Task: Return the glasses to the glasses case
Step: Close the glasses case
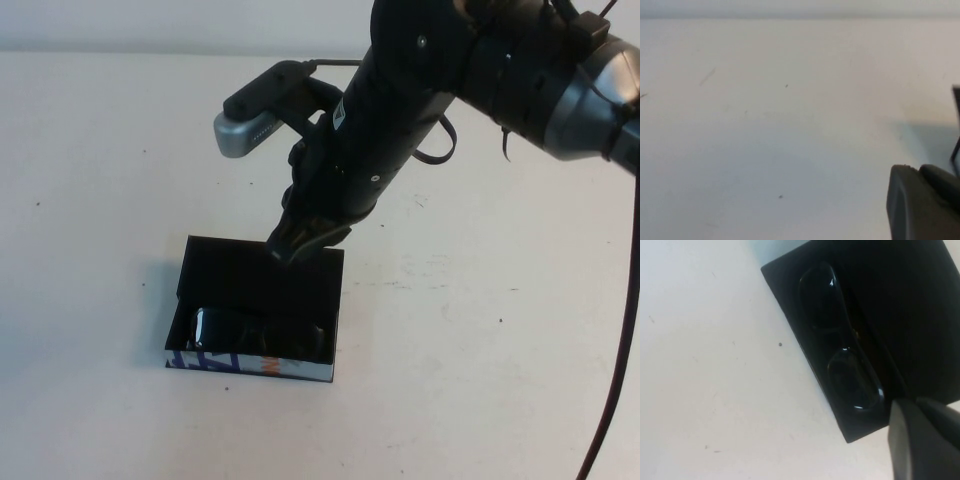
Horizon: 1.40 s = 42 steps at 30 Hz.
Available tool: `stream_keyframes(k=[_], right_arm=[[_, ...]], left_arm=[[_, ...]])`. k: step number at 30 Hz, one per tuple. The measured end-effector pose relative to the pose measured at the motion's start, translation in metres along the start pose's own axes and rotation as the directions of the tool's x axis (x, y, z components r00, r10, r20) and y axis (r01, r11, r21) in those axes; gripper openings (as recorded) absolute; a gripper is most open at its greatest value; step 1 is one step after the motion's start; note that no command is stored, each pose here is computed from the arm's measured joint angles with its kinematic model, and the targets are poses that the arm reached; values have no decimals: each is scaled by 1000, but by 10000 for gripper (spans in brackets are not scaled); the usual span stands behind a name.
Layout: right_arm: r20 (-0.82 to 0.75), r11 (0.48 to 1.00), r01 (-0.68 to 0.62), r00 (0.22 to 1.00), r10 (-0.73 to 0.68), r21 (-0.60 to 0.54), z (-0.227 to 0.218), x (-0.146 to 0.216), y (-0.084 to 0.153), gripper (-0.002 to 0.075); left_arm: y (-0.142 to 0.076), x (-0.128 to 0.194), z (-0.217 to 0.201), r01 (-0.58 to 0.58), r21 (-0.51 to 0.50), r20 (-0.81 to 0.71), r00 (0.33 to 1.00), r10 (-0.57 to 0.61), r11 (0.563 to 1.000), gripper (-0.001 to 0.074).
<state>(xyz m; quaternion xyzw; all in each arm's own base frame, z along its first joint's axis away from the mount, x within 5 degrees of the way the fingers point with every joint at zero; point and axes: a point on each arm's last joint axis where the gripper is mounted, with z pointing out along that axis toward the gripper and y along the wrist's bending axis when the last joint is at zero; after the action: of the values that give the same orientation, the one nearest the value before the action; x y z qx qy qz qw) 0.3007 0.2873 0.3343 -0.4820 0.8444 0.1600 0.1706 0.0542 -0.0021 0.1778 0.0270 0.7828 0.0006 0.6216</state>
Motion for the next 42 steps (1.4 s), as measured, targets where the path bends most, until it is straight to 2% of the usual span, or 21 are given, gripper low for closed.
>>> stream_keyframes(k=[4,10,13,16,18,21,24,27,34,42], right_arm=[[1,1000,-15,1000,15,-1,0,0,-1,-11],[36,994,-112,993,111,18,-4,1,-15,-11],[73,984,-174,983,171,36,-7,1,-28,-11],[91,976,-214,973,210,37,-6,3,-38,-11],[87,971,-238,968,235,24,-2,4,-44,-11],[69,965,-263,962,262,5,8,6,-51,-11],[50,964,-267,962,267,-6,14,7,-52,-11],[44,964,-264,963,265,-14,17,7,-53,-11],[92,959,-282,955,282,-16,23,3,-60,-11],[140,939,-340,928,344,-56,33,-4,-83,-11]], left_arm=[[-2,-9,0,235,45,91,967,-238,971,-4],[-2,-18,-2,422,103,173,884,-434,901,-4],[-4,-23,-2,504,124,113,849,-517,855,-4],[-9,-38,2,545,100,-45,838,-544,832,-4],[-12,-48,9,541,67,-195,831,-521,838,-4],[-18,-67,20,483,63,-384,820,-426,873,-4],[-26,-80,38,435,125,-563,771,-297,892,-4],[-37,-89,57,442,236,-679,712,-179,865,-4],[-50,-75,107,497,369,-741,667,-74,785,-4],[-72,-39,156,530,439,-749,662,-31,725,-4]])
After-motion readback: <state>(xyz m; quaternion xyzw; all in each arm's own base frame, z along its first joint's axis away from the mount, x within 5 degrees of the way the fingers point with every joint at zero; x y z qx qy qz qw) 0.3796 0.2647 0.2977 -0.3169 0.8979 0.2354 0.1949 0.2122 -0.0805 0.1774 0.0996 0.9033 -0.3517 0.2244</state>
